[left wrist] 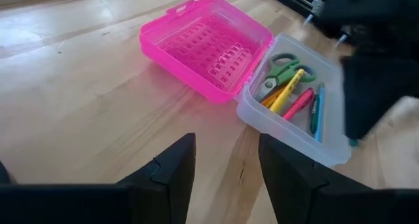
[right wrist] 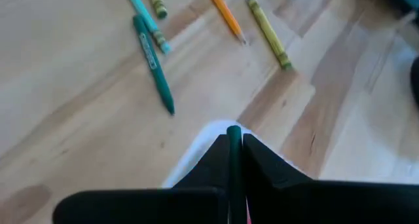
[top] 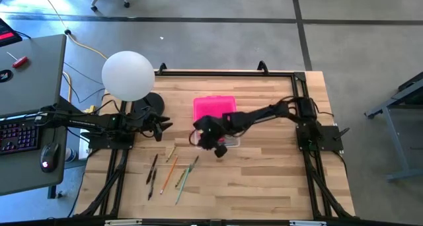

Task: Pick & place school supplies into a supply box
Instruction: Put the right dark green crayon into the pink supply box, then put the top black pen into the pink supply box

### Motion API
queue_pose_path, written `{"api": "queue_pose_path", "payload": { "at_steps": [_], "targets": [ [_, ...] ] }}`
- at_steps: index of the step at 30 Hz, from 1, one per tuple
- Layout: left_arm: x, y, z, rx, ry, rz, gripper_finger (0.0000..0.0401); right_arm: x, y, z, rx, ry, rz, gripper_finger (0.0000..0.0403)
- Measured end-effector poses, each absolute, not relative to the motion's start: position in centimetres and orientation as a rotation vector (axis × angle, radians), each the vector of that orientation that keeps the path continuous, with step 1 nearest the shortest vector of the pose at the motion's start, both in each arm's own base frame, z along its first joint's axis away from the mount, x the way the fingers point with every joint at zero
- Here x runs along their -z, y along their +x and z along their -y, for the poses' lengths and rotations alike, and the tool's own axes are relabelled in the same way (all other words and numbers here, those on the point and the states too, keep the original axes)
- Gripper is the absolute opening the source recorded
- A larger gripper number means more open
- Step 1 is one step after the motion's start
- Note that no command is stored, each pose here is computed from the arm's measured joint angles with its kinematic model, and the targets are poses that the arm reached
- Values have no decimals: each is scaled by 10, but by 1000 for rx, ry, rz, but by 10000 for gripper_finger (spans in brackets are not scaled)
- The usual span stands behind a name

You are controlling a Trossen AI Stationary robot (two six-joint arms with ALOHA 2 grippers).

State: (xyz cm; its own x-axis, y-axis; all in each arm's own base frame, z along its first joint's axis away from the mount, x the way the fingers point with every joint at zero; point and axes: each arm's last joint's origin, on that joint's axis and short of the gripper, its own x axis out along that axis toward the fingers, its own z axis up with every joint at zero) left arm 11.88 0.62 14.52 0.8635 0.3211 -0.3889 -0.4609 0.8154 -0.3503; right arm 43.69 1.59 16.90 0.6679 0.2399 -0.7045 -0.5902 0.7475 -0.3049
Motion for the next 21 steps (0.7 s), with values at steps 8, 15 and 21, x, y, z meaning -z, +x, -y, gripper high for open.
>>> {"api": "queue_pose_path", "payload": {
  "at_steps": [8,15,21],
  "targets": [
    [-145,119,-6,-425,-451,-322,198,-165,433,22,-342,-365,-799,28],
    [-145,119,-6,-426,-451,-323,198,-158,429,23,-252,-246,-897,40],
    [-145,119,-6,-426,-452,-322,198,-161,433,18,-159,-307,-873,41]
  ]
}}
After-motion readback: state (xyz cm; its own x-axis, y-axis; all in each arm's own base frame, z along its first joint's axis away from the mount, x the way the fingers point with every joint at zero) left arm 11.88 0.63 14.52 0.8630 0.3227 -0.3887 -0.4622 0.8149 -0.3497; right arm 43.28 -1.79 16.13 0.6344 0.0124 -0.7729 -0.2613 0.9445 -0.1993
